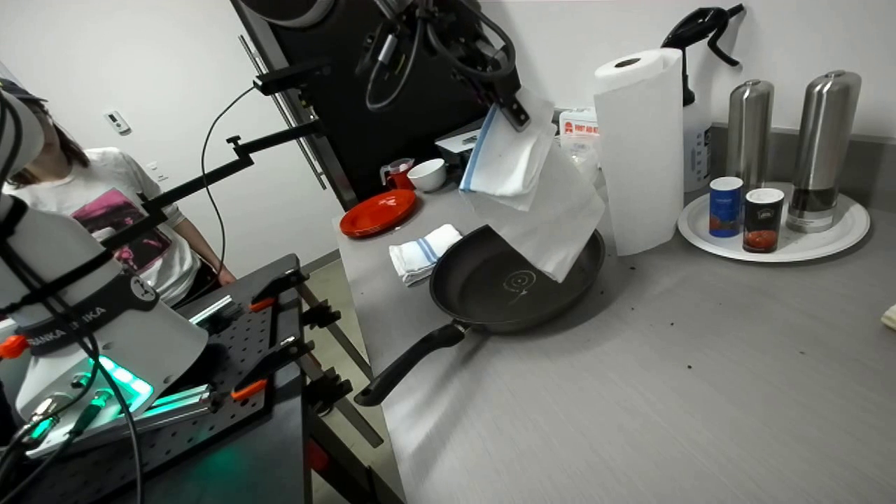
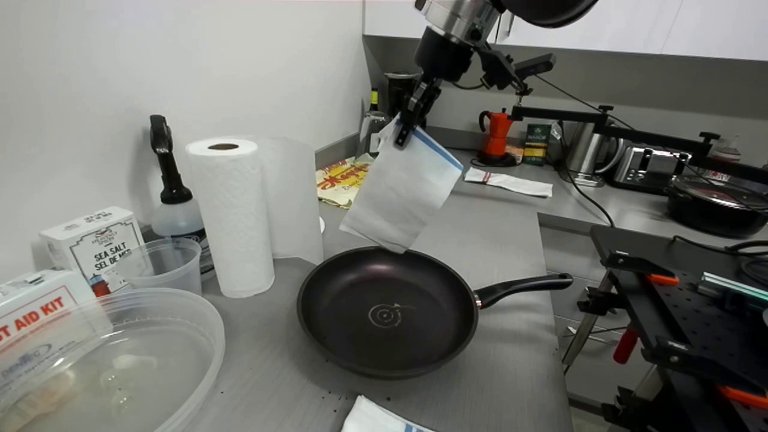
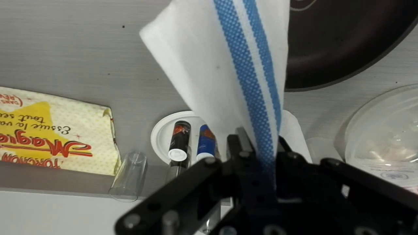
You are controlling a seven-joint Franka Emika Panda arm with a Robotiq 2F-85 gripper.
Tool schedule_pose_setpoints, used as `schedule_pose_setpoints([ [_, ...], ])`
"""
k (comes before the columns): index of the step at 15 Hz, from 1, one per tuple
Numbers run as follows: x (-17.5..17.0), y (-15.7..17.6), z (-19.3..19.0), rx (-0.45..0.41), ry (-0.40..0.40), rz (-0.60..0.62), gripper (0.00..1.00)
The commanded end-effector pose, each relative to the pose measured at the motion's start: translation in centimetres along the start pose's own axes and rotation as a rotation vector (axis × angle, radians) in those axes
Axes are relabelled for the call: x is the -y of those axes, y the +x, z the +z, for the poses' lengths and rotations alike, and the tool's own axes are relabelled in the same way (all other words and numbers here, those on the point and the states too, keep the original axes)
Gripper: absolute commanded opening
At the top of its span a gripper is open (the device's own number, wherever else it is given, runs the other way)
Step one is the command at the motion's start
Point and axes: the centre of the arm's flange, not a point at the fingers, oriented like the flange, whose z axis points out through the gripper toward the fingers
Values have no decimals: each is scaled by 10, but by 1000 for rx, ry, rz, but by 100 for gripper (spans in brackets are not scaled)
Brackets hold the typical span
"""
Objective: Wipe the pan with a towel
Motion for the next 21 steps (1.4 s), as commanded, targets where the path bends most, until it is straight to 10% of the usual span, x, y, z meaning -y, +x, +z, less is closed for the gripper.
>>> schedule_pose_setpoints([
  [1, 4, -4, 8, -27, -46, -2, 3],
  [21, 50, -50, 92, 127, -100, -123, 3],
])
